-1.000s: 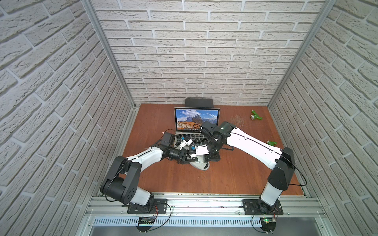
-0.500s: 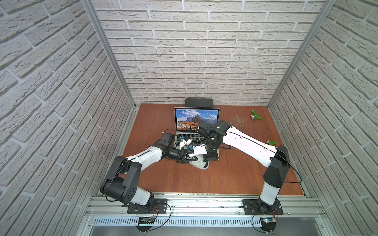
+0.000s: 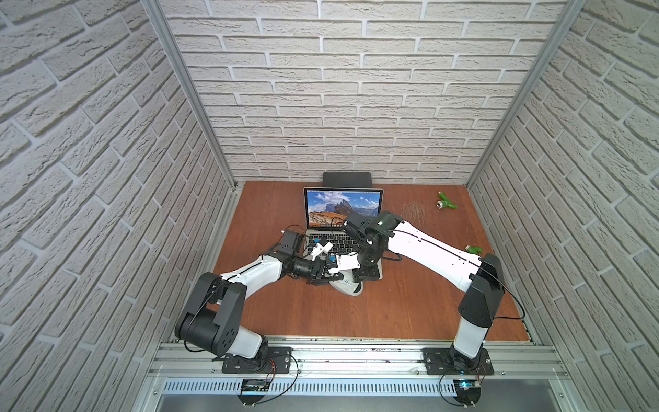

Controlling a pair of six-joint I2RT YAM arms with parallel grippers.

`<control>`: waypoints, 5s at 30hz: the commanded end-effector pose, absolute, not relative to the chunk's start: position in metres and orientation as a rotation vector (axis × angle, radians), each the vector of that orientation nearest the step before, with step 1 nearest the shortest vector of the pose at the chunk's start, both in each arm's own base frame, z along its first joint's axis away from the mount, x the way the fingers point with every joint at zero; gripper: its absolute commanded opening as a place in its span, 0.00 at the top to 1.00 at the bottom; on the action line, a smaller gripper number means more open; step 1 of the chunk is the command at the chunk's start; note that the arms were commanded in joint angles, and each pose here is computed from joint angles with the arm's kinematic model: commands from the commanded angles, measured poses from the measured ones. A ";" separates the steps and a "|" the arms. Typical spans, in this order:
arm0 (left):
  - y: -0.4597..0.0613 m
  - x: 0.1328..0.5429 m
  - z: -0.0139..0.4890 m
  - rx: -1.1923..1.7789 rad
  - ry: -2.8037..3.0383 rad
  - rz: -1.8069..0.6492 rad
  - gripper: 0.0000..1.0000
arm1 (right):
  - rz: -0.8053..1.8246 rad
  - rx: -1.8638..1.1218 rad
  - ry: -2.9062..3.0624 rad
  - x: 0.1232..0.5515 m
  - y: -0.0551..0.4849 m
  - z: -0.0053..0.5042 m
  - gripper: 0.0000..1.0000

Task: Remove the wireless mouse receiver from the laptop
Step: Insert the USB plug into the mouse, then place the mouse at the center of the board.

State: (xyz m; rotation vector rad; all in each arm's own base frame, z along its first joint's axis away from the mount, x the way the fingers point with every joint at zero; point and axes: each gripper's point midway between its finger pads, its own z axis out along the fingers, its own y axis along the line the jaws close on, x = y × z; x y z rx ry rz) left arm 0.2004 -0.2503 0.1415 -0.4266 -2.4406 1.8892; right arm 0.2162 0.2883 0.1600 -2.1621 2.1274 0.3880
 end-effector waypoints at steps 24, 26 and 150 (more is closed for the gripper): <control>-0.249 0.204 0.167 -0.520 -2.395 2.008 1.00 | 0.421 -2.089 2.161 0.218 0.277 0.156 0.98; -0.248 0.203 0.167 -0.521 -2.395 2.008 1.00 | 0.425 -2.090 2.161 0.219 0.279 0.154 0.98; -0.263 0.284 0.277 -0.736 -2.702 2.443 1.00 | 1.833 -0.365 1.891 0.318 0.289 0.263 0.45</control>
